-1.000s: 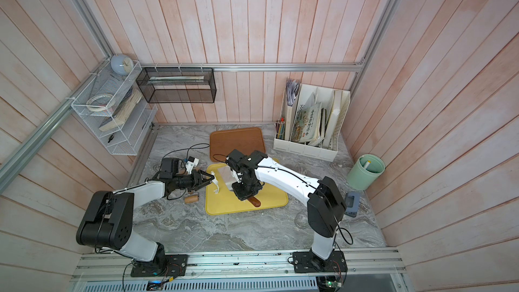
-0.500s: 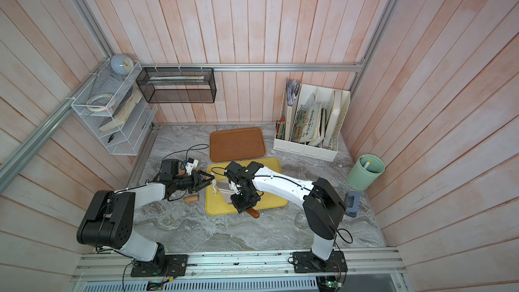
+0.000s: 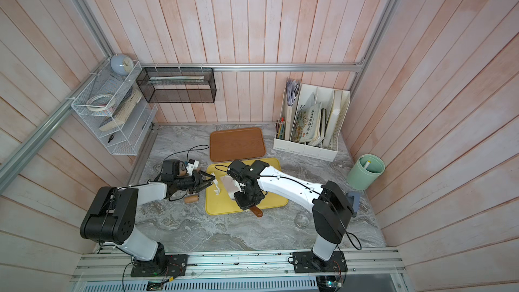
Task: Roll out the dumpling wrappers from the dough
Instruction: Place the dumpling wrapper on the work surface.
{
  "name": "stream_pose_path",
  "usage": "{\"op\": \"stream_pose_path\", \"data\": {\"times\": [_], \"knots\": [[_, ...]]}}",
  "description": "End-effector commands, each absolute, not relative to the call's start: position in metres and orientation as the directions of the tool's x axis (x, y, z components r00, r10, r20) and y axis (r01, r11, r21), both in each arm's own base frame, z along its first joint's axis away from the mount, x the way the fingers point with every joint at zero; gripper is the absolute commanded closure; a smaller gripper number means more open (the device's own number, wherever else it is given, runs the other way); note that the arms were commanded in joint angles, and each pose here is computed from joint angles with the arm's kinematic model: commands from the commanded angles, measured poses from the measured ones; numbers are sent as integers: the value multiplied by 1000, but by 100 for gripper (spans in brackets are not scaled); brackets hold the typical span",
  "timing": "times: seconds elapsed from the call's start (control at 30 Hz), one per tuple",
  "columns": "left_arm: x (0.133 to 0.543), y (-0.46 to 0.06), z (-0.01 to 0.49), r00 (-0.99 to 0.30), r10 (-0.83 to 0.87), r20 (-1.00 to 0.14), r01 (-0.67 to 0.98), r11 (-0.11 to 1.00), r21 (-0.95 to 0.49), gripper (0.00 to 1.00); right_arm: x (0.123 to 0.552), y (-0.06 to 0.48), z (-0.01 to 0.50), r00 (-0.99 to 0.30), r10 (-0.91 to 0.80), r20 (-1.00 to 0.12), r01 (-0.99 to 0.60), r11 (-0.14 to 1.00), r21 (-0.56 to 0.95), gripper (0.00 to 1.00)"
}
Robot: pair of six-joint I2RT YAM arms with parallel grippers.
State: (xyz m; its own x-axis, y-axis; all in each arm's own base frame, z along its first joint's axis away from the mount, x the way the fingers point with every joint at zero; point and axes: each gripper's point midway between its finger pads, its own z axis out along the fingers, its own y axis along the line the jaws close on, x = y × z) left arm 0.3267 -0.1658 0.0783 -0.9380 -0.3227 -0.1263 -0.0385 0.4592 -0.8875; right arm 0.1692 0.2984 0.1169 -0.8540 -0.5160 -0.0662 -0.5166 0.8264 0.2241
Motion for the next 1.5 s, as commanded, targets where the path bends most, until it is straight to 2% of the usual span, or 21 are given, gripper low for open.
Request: {"op": "stream_pose_path", "data": {"times": [0.0, 0.67, 0.87, 1.47], "knots": [[327, -164, 73, -938, -325, -123, -47, 470, -881, 50, 162, 307, 133, -833, -546, -95, -551, 797, 249, 100], [321, -167, 81, -944, -304, -125, -34, 468, -883, 50, 158, 335, 116, -786, -612, -83, -608, 743, 278, 100], [326, -163, 71, -942, -310, -127, -50, 505, -862, 50, 152, 324, 120, -789, -608, -87, -605, 746, 276, 100], [331, -162, 68, -943, -310, -119, -59, 508, -859, 50, 147, 316, 125, -773, -628, -92, -627, 732, 267, 100]]}}
